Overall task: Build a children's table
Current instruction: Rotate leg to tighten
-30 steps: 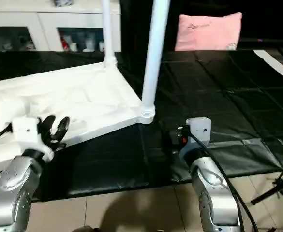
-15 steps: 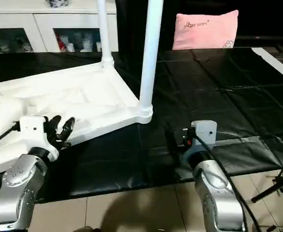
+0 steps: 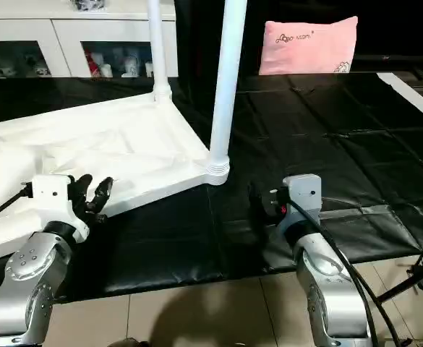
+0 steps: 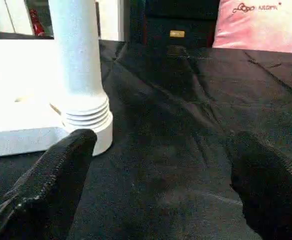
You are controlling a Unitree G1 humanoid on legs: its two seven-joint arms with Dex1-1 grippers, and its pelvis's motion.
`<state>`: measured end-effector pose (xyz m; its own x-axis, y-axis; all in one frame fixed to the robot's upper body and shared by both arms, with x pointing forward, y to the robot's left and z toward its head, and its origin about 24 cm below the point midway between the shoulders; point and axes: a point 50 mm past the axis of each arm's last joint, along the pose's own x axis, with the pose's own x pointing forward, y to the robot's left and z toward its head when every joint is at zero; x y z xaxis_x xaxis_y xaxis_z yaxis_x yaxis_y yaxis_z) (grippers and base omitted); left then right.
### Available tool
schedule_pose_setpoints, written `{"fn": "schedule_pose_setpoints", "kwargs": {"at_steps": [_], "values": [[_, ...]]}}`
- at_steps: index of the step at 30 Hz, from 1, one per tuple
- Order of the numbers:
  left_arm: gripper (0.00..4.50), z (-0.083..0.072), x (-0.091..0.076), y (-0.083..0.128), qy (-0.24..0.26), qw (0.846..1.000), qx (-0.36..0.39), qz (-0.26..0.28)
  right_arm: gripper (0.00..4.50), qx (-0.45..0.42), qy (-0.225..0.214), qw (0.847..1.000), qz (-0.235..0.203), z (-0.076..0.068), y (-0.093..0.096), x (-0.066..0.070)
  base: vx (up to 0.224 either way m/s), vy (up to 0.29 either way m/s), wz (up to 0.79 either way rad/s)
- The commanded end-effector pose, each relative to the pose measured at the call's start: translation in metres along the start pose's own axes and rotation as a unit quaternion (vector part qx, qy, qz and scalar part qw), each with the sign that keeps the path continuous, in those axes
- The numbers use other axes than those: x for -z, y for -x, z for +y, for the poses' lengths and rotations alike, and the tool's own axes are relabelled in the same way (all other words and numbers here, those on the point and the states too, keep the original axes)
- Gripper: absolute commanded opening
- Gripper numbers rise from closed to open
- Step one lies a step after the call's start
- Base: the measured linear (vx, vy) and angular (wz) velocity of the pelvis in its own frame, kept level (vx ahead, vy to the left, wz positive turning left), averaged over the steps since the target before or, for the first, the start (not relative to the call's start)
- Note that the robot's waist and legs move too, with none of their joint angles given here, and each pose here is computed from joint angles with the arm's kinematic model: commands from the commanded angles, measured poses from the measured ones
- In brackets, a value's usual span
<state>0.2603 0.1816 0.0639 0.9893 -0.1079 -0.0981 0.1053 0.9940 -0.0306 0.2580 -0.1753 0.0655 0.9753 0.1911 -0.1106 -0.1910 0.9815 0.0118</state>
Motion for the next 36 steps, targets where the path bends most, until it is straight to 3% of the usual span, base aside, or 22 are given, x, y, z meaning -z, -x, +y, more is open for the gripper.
{"fn": "schedule_pose_setpoints", "kwargs": {"at_steps": [1, 18, 25, 36], "values": [[2.23, -0.0022, -0.0043, -0.0020, -0.006, 1.000, 0.003, -0.002, 4.50, 0.002, -0.005, 1.000, 0.000, -0.0017, -0.0008, -0.0017, 0.000, 0.000, 0.00], [2.23, -0.0047, -0.0074, -0.0080, -0.009, 1.000, 0.007, -0.005, 4.50, 0.004, -0.014, 1.000, -0.006, -0.0026, -0.0040, -0.0042, -0.062, 0.012, -0.01], [2.23, -0.0044, -0.0068, -0.0084, -0.012, 1.000, 0.004, -0.004, 4.50, -0.027, 0.007, 1.000, 0.005, 0.0017, -0.0044, -0.0040, -0.009, 0.005, 0.01], [2.23, -0.0028, -0.0061, -0.0055, -0.018, 1.000, -0.001, -0.006, 4.50, -0.042, 0.005, 0.999, 0.009, 0.0042, -0.0061, -0.0029, 0.015, -0.024, 0.45]]}}
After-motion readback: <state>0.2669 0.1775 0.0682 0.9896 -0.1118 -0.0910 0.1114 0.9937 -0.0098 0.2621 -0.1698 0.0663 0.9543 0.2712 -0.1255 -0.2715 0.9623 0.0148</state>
